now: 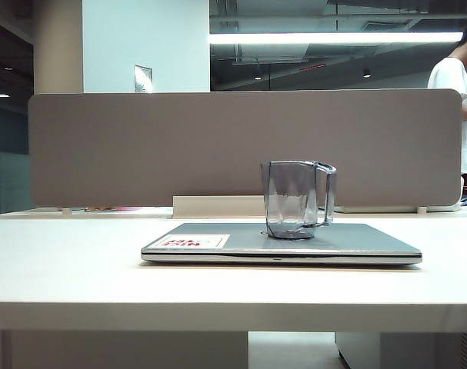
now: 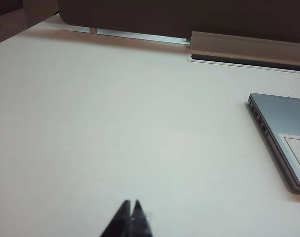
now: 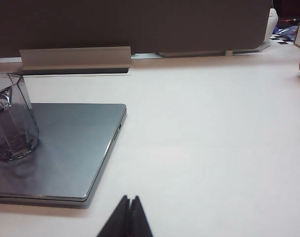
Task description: Pick up the water cup and place it on the left side of the laptop.
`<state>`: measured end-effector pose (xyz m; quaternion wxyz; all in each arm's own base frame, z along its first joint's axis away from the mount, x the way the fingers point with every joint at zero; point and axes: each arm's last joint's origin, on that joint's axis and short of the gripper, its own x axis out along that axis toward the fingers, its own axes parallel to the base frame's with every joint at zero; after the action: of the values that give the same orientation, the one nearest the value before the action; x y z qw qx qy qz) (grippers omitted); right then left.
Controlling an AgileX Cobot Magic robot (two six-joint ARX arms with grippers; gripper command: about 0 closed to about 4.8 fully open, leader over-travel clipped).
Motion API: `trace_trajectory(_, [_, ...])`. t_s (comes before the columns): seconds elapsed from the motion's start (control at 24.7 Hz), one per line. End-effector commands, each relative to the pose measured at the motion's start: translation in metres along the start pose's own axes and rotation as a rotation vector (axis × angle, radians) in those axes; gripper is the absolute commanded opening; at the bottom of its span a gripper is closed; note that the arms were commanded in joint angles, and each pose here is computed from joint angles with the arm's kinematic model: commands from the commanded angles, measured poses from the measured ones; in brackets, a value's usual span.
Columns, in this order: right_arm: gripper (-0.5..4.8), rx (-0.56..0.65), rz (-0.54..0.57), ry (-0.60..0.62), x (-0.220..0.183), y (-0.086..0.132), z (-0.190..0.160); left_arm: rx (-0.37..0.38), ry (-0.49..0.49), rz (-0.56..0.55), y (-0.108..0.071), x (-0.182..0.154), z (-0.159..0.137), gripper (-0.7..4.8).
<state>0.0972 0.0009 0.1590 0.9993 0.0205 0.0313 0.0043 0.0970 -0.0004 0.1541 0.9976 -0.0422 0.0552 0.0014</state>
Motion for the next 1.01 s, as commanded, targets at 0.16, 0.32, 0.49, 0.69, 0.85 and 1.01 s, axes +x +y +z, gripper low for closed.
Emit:
trace_trajectory(0.16, [-0.05, 0.004, -0.004, -0.008, 0.0003, -0.0001, -0.0006, -0.001, -0.010, -0.005, -0.0003, -0.0002, 0.0018, -0.05])
trace_trajectory(0.32, [-0.05, 0.004, -0.004, -0.008, 0.0003, -0.0001, -0.0006, -0.001, -0.010, -0.005, -0.0003, -0.0002, 0.0018, -0.05])
trace_trajectory(0.49, [-0.05, 0.004, -0.003, -0.008, 0.0003, -0.0001, -0.0006, -0.001, -0.023, -0.006, -0.0004, -0.0002, 0.0030, -0.06])
trace_trajectory(0.69, [-0.05, 0.013, 0.003, -0.015, 0.0002, 0.0001, 0.0003, -0.001, -0.021, -0.009, -0.0005, -0.0002, 0.0028, -0.05])
trace_trajectory(0.85, [-0.05, 0.018, 0.050, -0.009, 0.0002, 0.0015, -0.0001, -0.001, -0.022, -0.010, -0.0005, -0.0002, 0.0029, -0.05])
trace_trajectory(1.01, [-0.05, 0.018, 0.114, -0.013, -0.0001, 0.0035, 0.0011, -0.035, -0.024, -0.051, -0.0018, -0.0003, 0.0034, -0.06])
